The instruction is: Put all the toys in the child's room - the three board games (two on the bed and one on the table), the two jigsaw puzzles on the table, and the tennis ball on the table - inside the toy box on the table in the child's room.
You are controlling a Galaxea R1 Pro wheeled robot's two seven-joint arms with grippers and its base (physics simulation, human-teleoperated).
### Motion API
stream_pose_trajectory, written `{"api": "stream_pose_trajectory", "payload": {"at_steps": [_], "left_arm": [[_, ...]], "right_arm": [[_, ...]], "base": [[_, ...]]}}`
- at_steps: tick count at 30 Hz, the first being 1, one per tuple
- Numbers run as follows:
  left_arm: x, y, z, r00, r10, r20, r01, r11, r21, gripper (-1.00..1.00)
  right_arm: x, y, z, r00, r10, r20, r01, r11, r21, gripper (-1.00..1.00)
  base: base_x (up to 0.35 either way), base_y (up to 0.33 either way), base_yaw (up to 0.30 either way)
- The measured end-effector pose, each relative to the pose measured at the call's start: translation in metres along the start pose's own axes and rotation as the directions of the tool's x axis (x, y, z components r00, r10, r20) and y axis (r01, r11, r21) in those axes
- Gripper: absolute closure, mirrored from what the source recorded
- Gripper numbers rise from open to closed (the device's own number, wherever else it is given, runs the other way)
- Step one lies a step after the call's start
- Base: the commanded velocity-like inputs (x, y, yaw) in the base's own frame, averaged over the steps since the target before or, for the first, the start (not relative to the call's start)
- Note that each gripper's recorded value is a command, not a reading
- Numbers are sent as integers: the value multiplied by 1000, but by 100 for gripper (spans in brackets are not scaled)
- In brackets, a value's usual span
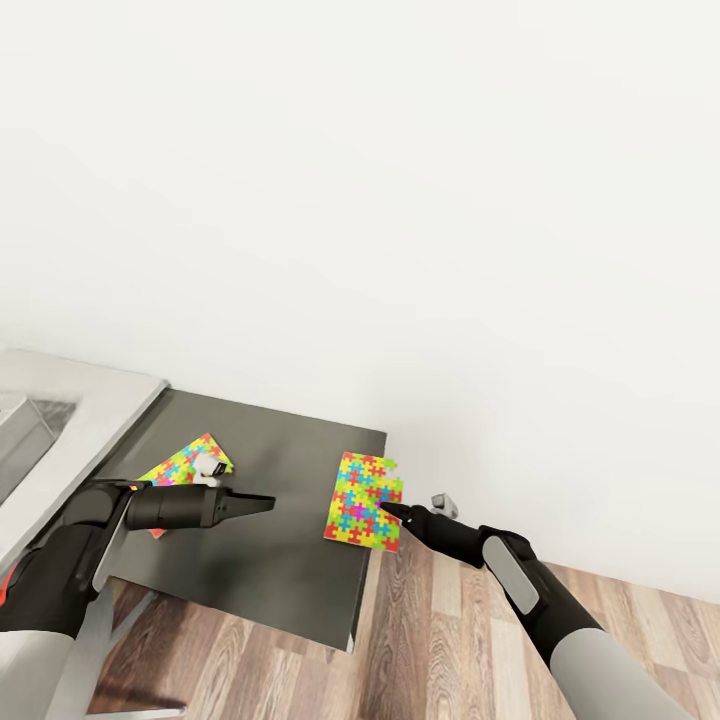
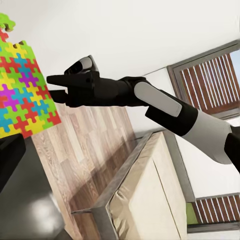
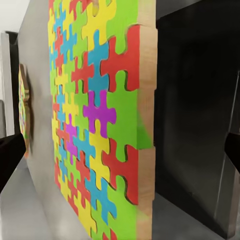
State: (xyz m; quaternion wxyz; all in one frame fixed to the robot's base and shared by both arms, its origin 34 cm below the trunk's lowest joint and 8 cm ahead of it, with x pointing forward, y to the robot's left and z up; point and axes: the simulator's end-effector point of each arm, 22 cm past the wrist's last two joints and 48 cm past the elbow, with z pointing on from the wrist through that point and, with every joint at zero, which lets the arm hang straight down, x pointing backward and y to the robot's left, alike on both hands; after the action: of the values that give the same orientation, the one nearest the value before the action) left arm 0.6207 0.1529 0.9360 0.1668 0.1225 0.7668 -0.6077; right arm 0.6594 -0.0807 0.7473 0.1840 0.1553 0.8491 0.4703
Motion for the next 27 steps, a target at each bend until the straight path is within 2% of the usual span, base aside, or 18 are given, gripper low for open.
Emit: {"api": "stream_pose_trajectory", "payload": {"at_steps": [27], "left_arm": [[0, 0, 1, 1000, 1, -1, -1, 1000, 0, -100]], "right_arm": [[-1, -2, -1, 1000, -2, 2, 2, 1000, 5, -100]], "base": [[0, 4, 0]]}}
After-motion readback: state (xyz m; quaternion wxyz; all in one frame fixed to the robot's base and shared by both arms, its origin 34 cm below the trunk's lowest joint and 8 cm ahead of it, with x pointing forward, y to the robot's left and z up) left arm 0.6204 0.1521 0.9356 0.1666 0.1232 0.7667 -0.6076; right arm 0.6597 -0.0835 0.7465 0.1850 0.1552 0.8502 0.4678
